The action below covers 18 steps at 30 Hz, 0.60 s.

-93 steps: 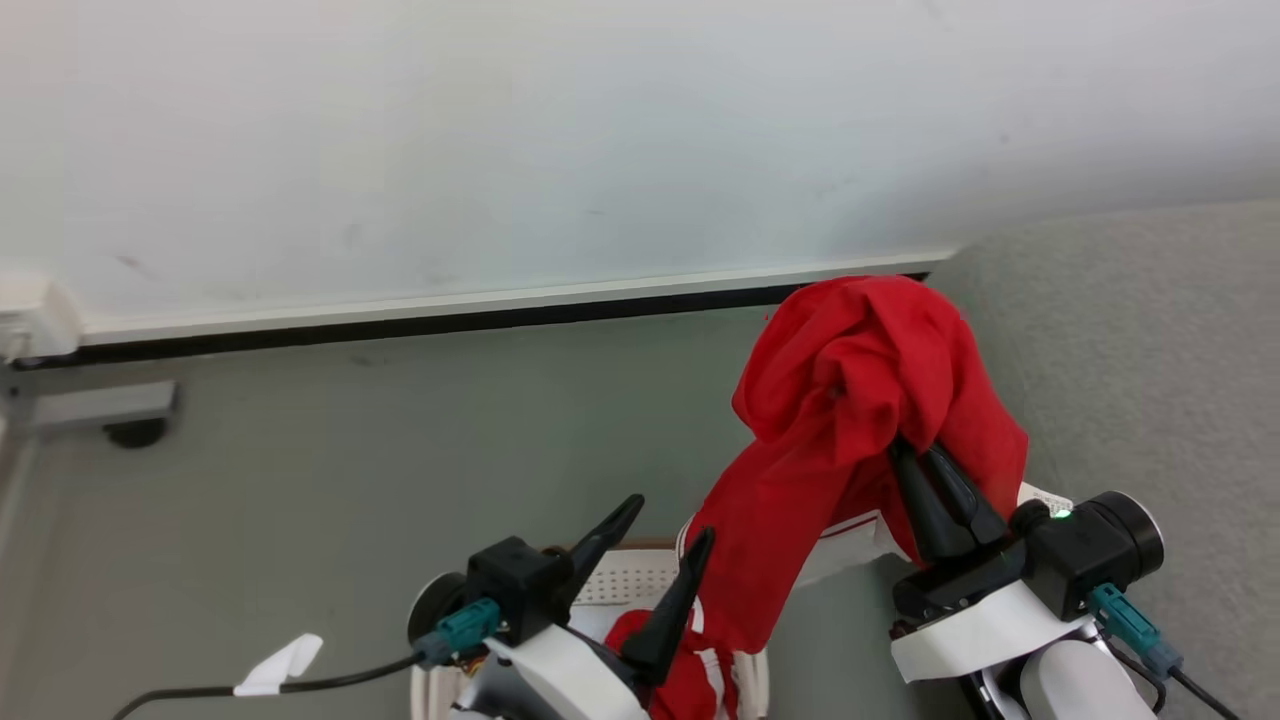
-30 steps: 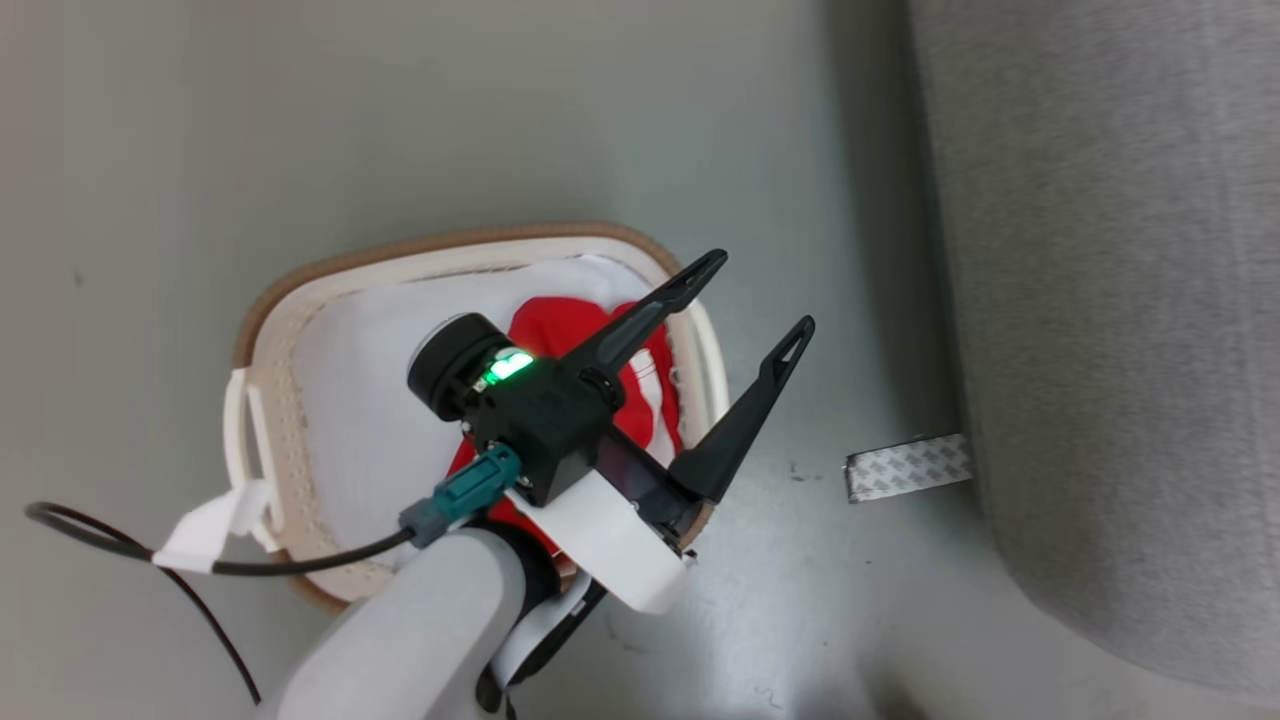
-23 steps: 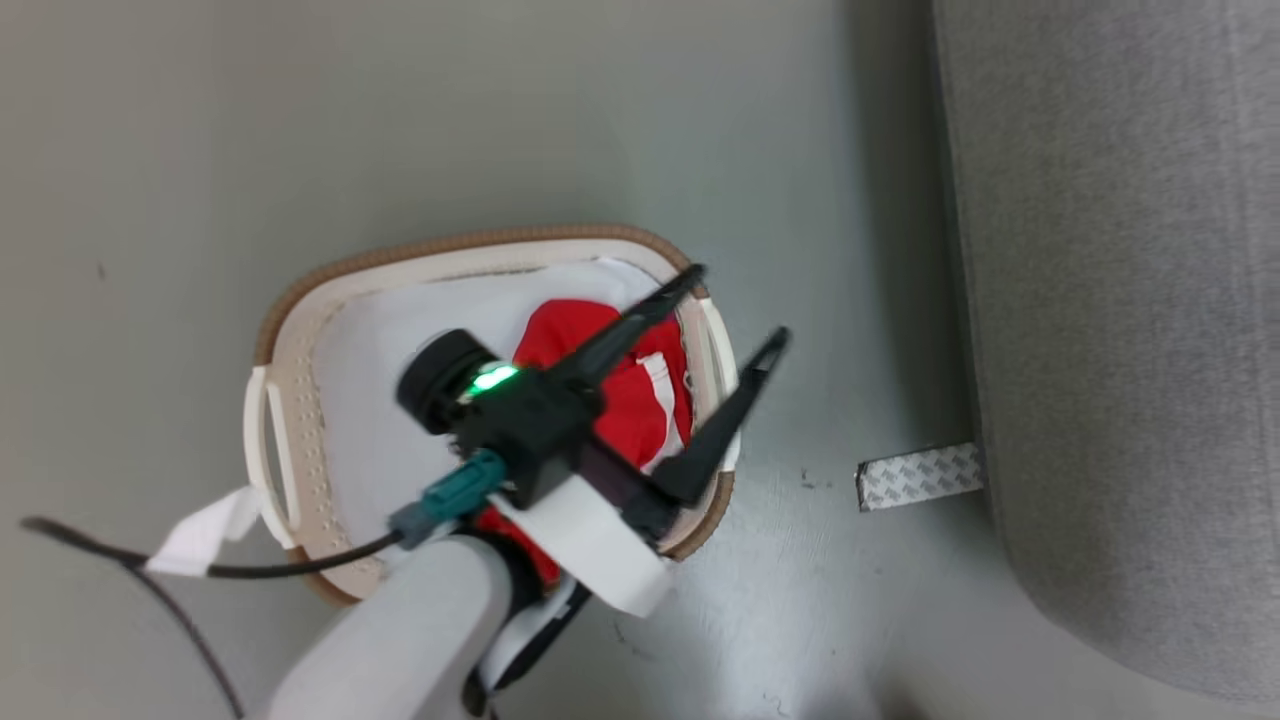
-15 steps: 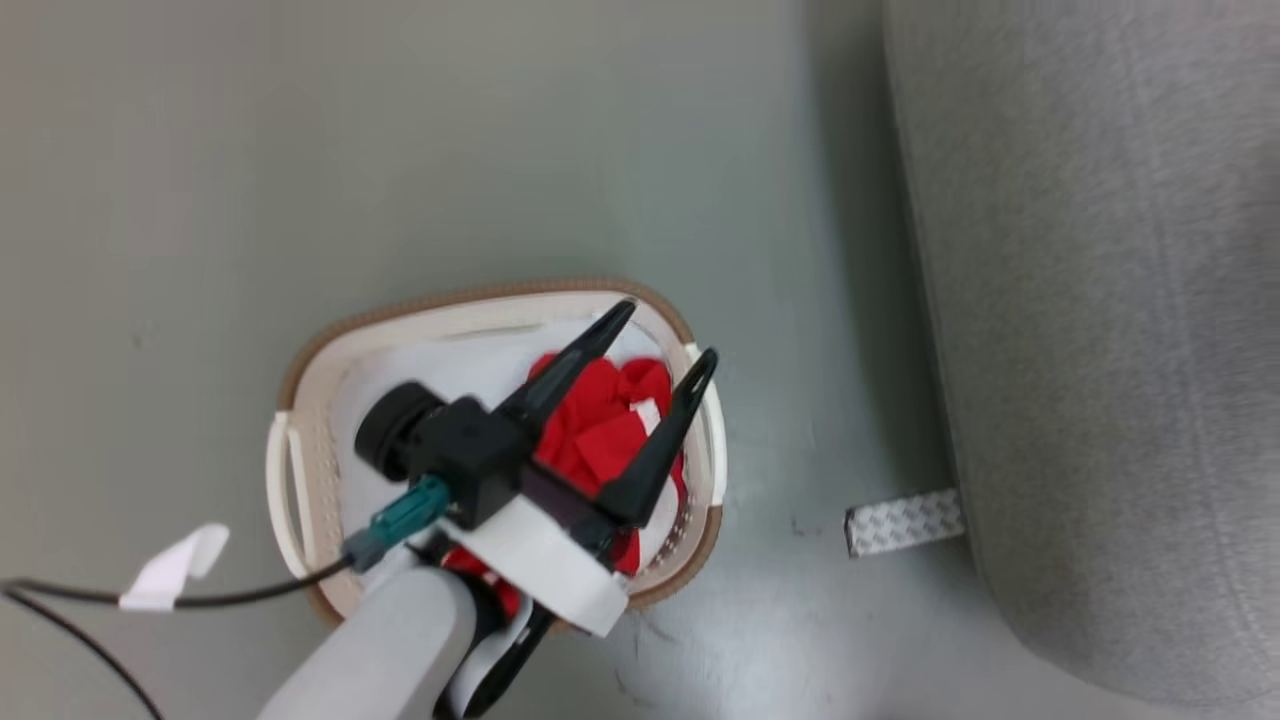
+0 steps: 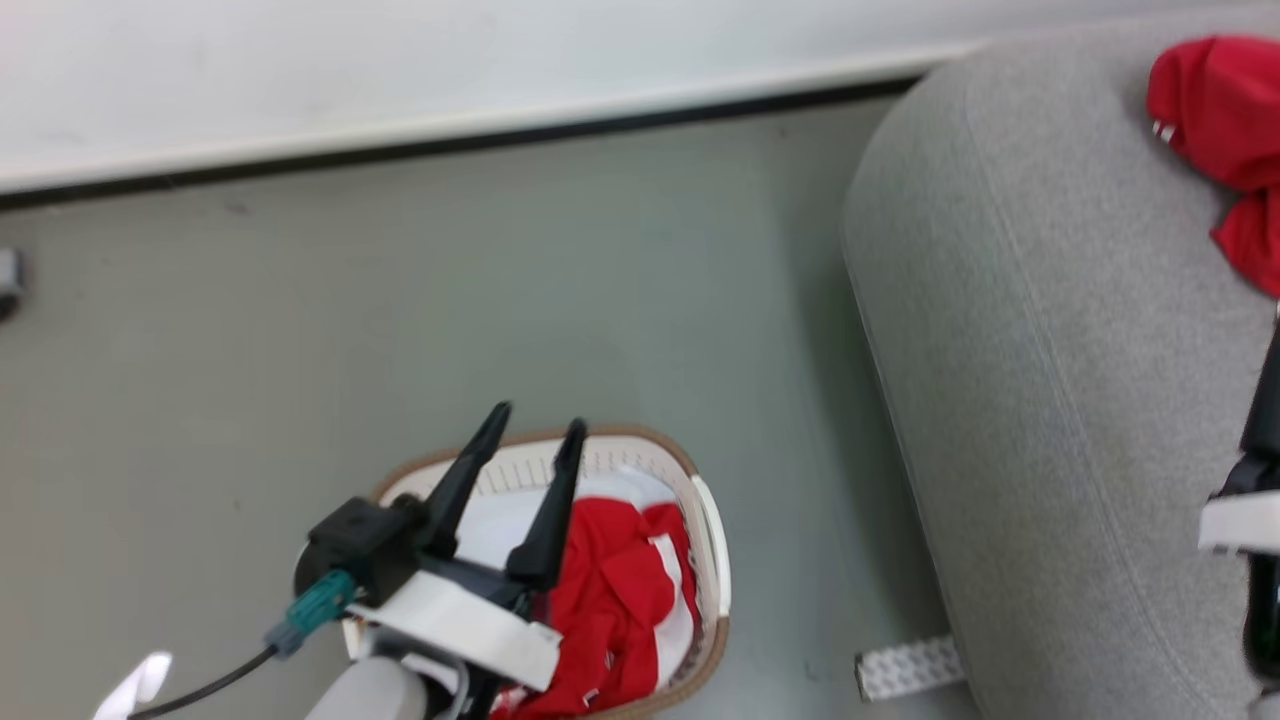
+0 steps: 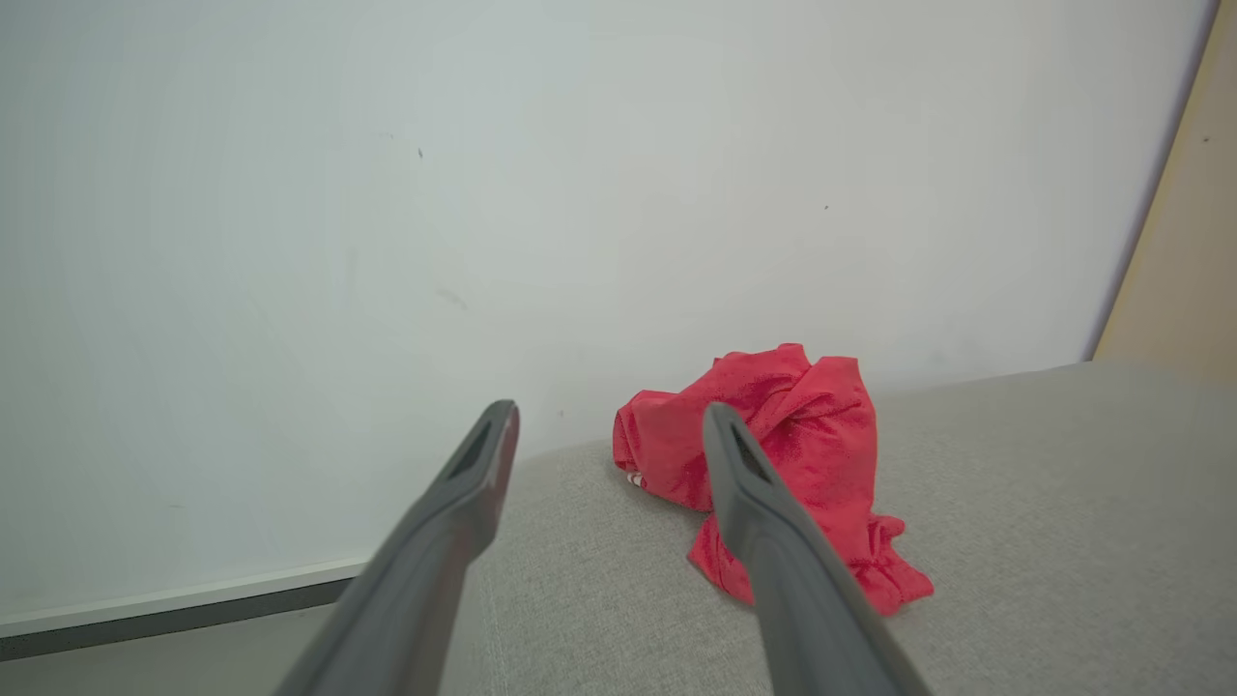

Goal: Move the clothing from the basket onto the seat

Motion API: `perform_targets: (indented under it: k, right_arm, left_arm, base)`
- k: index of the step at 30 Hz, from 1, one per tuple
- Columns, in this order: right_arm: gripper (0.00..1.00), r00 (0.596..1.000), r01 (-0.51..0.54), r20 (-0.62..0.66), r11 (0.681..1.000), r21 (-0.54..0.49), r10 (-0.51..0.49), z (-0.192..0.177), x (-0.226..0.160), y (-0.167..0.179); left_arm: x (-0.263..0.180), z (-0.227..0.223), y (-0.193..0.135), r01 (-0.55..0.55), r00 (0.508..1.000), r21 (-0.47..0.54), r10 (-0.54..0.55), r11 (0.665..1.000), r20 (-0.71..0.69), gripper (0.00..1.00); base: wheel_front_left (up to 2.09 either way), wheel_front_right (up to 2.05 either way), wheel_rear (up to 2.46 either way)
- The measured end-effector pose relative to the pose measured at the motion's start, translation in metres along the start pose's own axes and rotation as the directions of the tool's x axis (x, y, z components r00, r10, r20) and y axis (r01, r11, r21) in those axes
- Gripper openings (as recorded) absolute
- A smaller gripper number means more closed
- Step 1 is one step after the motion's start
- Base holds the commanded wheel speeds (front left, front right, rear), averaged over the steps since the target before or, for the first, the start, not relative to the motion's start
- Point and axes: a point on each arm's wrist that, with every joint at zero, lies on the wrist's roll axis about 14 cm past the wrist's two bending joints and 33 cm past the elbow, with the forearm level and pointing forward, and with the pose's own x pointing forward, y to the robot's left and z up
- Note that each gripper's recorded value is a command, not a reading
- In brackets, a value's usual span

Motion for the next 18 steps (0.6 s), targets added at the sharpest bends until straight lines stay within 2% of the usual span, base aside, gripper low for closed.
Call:
perform_targets:
  k: [9, 18]
  right_arm:
    - [1.00, 0.986, -0.167, -0.025, 0.985, 0.040, 0.168, -0.001, -0.046, 0.053]
    - [1.00, 0.959, -0.260, -0.093, 0.960, 0.102, 0.270, -0.019, -0.084, 0.083]
  left_arm:
    - [-0.051, 0.035, 0.033, -0.192, 0.979, 0.059, 0.187, 0.980, 0.082, 1.00]
    - [-0.104, 0.044, 0.050, -0.322, 0.943, 0.082, 0.311, 0.943, 0.120, 1.00]
  base:
    - [0.00, 0.00, 0.00]
    - [0.00, 0.00, 0.00]
